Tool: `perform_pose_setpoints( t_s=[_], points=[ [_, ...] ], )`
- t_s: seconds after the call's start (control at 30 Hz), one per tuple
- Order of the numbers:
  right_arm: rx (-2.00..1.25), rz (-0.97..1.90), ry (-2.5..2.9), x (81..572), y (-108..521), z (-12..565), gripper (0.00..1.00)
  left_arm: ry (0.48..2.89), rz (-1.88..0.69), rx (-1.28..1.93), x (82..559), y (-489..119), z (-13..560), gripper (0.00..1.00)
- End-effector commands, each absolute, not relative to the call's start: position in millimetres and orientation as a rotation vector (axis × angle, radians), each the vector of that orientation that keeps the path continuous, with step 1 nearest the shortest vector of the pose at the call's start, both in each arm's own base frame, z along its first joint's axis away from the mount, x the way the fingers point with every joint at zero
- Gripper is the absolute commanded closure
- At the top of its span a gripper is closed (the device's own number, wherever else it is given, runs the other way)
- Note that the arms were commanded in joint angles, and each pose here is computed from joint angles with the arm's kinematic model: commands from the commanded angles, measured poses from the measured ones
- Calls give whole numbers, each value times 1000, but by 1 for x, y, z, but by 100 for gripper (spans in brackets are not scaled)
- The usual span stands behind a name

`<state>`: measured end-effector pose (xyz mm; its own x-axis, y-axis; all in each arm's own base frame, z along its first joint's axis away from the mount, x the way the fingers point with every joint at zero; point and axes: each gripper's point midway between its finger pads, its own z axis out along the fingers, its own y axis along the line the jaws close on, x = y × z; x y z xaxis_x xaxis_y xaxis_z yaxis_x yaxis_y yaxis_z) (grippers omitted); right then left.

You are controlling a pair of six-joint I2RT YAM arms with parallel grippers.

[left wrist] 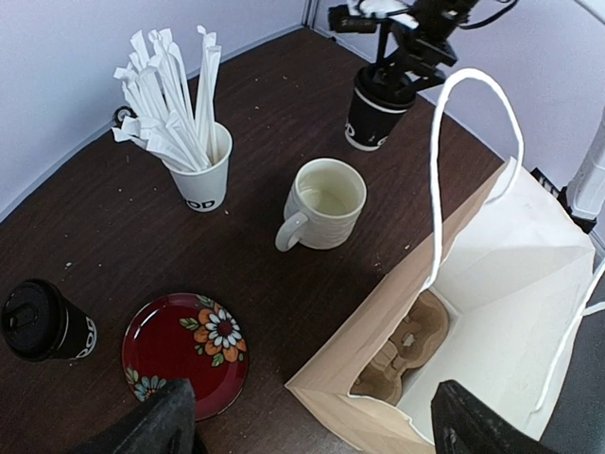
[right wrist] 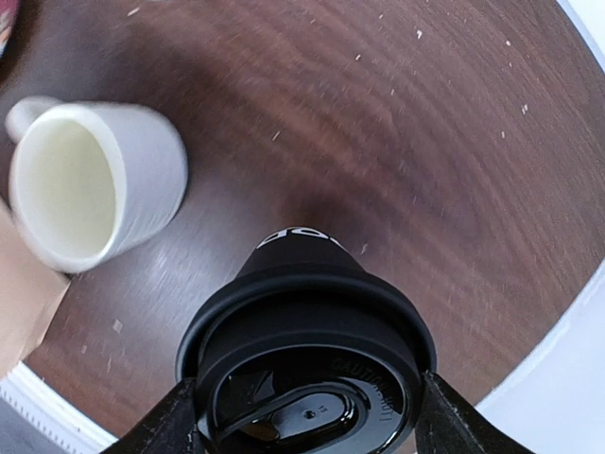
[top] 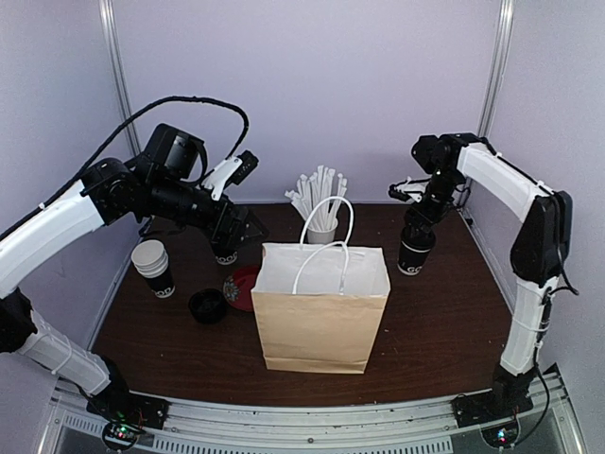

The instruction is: Pack the takeout coffee

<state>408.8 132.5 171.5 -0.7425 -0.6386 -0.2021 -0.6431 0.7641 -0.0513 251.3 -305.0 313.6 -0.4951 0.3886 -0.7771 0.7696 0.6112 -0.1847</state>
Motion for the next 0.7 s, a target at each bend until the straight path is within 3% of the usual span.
perform_pose_setpoints(
  t_s=[0.0, 0.33, 0.67],
  points=[
    [-1101, 127, 2672, 363, 130, 200, 33, 2111, -676, 896, 256, -304, 317, 9],
    [-1586, 286, 2441, 257, 128, 181, 29, 2096, -674, 883, 259, -306, 323, 9],
    [-1777, 290, 2378, 225, 133, 156, 30, 2118, -701, 867, 258, -308, 320, 9]
  ],
)
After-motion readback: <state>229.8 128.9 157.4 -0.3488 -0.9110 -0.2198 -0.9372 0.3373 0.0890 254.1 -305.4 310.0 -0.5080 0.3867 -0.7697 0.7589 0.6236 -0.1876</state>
